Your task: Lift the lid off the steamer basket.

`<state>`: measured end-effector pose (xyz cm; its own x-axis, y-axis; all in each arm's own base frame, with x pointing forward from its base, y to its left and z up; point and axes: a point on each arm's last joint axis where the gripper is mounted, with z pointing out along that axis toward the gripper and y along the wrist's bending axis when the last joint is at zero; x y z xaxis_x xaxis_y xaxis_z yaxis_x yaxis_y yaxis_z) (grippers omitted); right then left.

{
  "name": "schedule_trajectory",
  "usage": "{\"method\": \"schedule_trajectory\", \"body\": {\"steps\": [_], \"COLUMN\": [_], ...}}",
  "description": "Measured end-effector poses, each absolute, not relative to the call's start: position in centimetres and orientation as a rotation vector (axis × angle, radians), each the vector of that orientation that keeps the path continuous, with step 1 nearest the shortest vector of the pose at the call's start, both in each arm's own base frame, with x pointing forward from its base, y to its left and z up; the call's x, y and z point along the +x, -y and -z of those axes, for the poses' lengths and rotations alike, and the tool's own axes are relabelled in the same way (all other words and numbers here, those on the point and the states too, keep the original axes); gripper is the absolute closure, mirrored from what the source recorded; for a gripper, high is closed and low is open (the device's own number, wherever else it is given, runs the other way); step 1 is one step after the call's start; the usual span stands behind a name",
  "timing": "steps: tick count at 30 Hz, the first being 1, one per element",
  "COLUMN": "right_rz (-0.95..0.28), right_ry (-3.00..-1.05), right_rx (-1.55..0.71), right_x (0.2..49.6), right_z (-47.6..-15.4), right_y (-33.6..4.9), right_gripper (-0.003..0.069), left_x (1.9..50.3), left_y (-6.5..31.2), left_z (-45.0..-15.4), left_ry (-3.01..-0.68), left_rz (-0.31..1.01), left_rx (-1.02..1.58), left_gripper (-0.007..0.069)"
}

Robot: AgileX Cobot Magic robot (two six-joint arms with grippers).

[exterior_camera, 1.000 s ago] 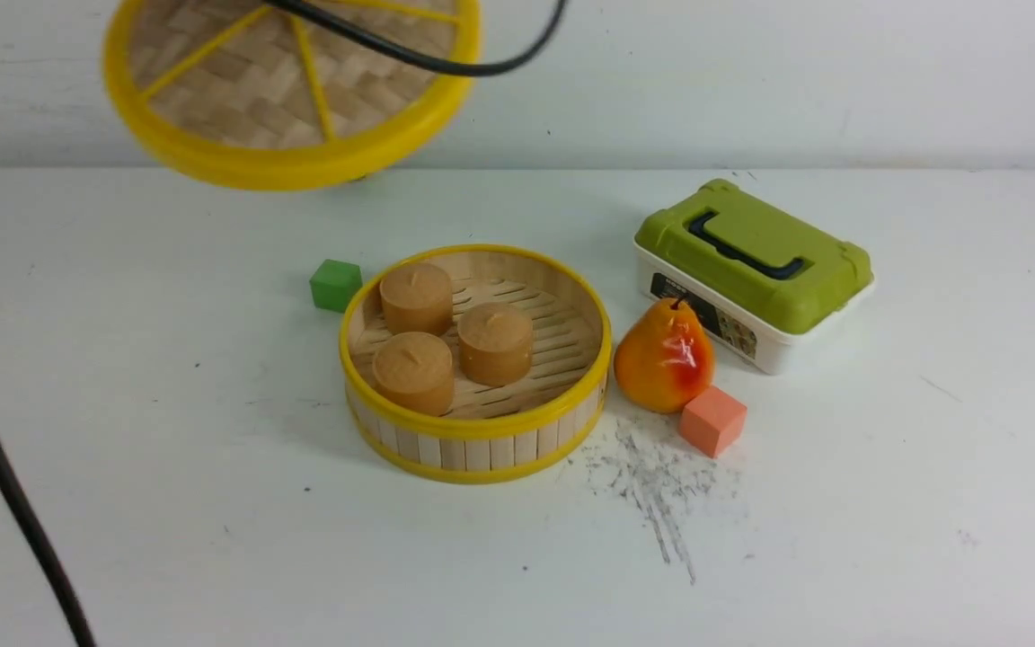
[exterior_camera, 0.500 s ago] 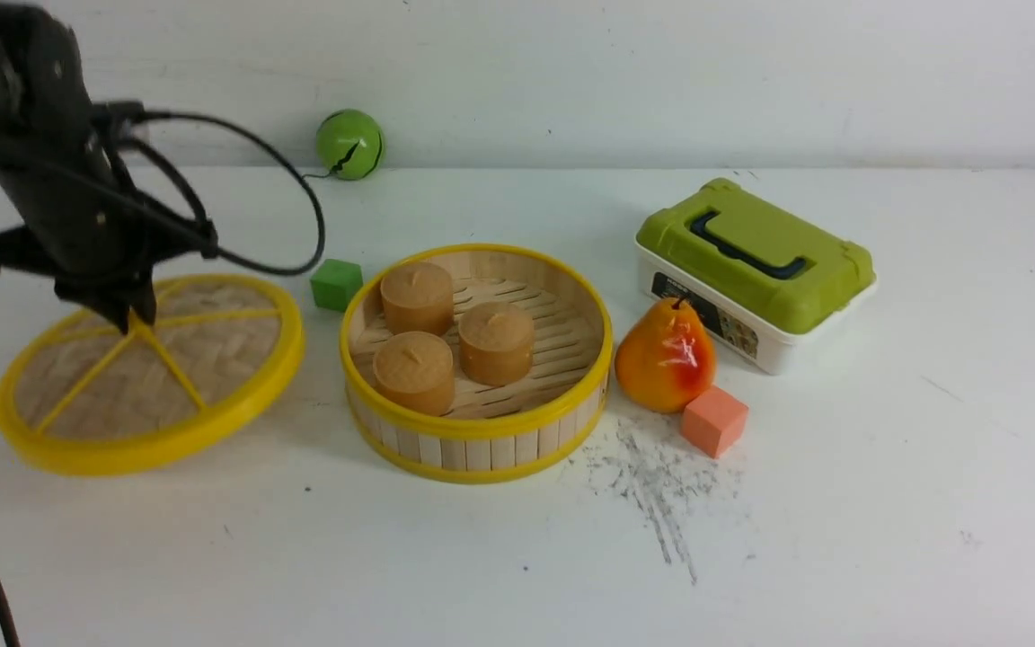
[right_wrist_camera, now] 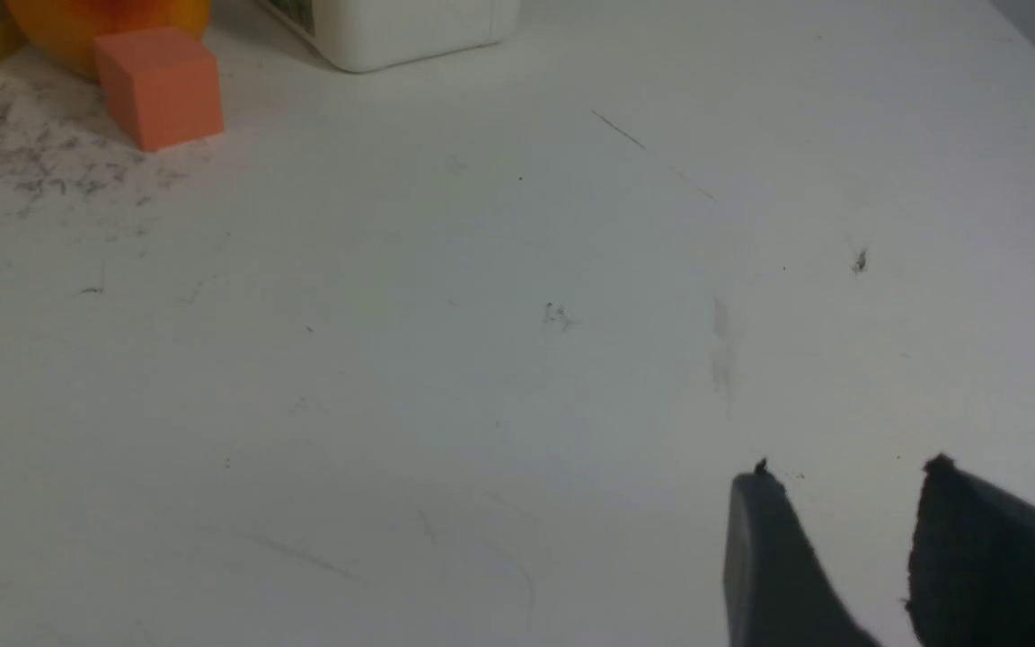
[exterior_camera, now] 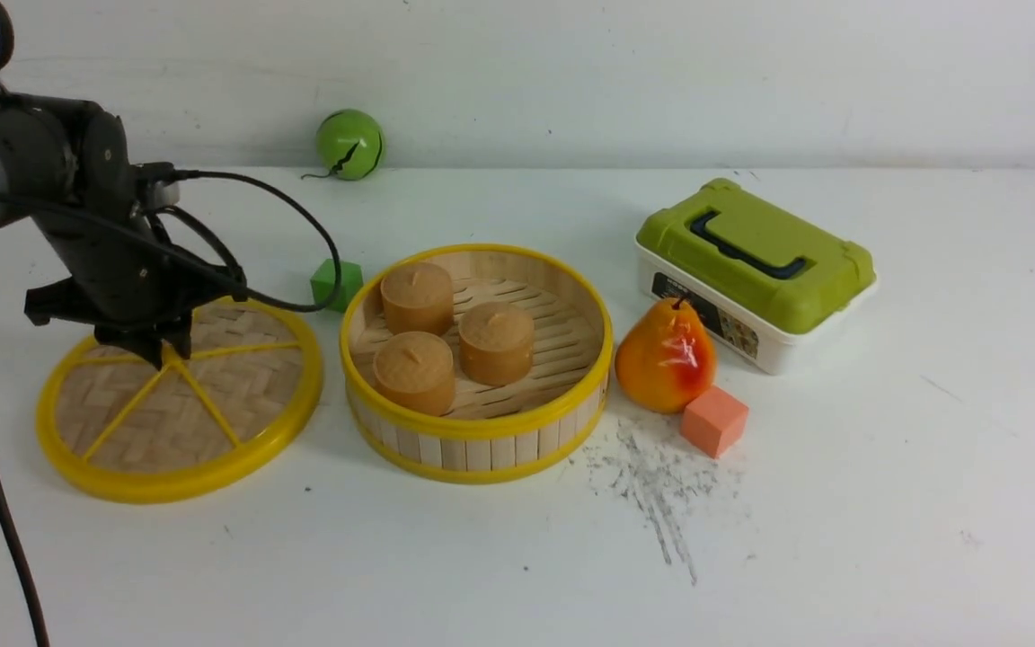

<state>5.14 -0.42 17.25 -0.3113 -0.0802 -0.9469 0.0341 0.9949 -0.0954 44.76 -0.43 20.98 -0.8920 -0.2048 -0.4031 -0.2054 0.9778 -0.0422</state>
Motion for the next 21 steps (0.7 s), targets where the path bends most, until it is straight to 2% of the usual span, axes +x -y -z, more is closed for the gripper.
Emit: {"method": "schedule_trajectory", "body": {"steps": [1, 4, 9, 11, 12, 13, 14, 15, 16, 18, 21], "right_rz": [0.113, 0.113, 0.113, 0.113, 0.113, 0.113, 0.113, 0.113, 0.113, 0.113, 0.113], "right_ry": [-1.884, -1.884, -1.884, -1.884, -1.884, -1.884, -1.884, -1.884, -1.884, -1.884, -1.884], "right_rx": [-0.033, -0.033, -0.033, -0.033, -0.033, -0.033, -0.033, -0.033, -0.033, -0.033, -0.033], "right_x": [5.1, 5.1, 5.1, 5.1, 5.1, 5.1, 5.1, 5.1, 5.1, 5.1, 5.1], "right_z": [-17.2, -17.2, -17.2, -17.2, -17.2, -17.2, -17.2, -17.2, -17.2, -17.2, -17.2], "right_y": [0.4, 0.4, 0.4, 0.4, 0.4, 0.4, 0.4, 0.4, 0.4, 0.4, 0.4], "right_gripper": [0.0419, 0.0419, 0.0419, 0.0419, 0.0419, 0.0419, 0.0419, 0.0419, 0.0419, 0.0419, 0.0419], "left_x": [44.7, 44.3, 40.9, 38.0, 36.4, 36.4, 33.5, 33.1, 30.2, 28.2, 23.2], "left_y": [0.5, 0.8, 3.0, 4.2, 4.6, 4.6, 5.3, 5.3, 5.7, 5.8, 5.6], "left_z": [-21.2, -22.5, -32.0, -37.3, -39.5, -39.4, -42.4, -42.6, -44.2, -44.8, -43.7], "left_ry": [-2.706, -2.685, -2.476, -2.322, -2.249, -2.251, -2.143, -2.131, -2.058, -2.01, -1.939], "left_rz": [0.018, 0.045, 0.096, 0.146, 0.171, 0.168, 0.218, 0.221, 0.264, 0.285, 0.343], "left_rx": [-0.301, -0.288, -0.122, -0.046, -0.012, -0.007, 0.039, 0.048, 0.084, 0.112, 0.144], "left_gripper": [0.0391, 0.0377, 0.052, 0.0611, 0.0636, 0.0638, 0.0638, 0.0638, 0.0638, 0.0638, 0.0638]}}
